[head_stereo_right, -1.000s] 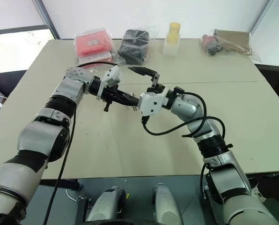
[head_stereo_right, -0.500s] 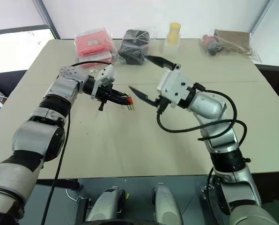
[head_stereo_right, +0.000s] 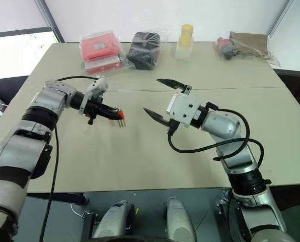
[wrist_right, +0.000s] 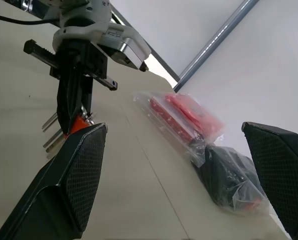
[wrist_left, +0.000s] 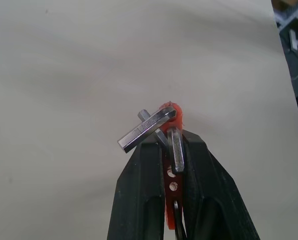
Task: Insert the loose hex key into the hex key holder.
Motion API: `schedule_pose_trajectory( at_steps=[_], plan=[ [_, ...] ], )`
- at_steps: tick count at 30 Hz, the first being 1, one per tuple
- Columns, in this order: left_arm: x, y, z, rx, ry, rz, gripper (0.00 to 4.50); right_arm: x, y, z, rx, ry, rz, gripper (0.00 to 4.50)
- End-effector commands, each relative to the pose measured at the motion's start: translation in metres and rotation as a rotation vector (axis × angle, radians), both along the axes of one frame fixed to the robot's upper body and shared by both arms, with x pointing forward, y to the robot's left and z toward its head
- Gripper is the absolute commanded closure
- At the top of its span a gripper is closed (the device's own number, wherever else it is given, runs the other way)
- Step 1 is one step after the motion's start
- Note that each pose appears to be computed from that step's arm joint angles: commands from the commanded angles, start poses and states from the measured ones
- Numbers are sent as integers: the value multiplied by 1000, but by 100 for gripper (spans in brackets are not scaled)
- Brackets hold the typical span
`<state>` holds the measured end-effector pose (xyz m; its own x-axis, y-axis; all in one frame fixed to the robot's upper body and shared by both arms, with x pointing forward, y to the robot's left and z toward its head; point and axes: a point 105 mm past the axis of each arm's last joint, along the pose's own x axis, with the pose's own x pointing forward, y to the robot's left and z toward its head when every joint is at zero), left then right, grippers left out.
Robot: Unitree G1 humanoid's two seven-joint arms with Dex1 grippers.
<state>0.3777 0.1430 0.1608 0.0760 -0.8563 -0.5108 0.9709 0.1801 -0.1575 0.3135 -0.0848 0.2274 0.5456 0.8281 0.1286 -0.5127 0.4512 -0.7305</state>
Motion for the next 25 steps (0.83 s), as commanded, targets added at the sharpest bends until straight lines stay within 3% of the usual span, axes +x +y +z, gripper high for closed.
schedule_pose_trajectory(
  at_steps=[1,8,12,17,25],
  plan=[
    [-2,-1,6,-62,58,22,356,-3,6,11,17,-57,18,0],
    [-6,15,-13,-7,88,51,18,-4,5,0,-39,-8,31,0],
    [16,39,-17,156,-172,155,4,-5,-5,0,-1,82,33,0],
    [40,57,14,109,-385,351,4,-2,-23,-2,40,195,-2,0],
    [23,60,35,-68,-544,355,4,-11,-49,-9,159,425,-22,0]
  ],
)
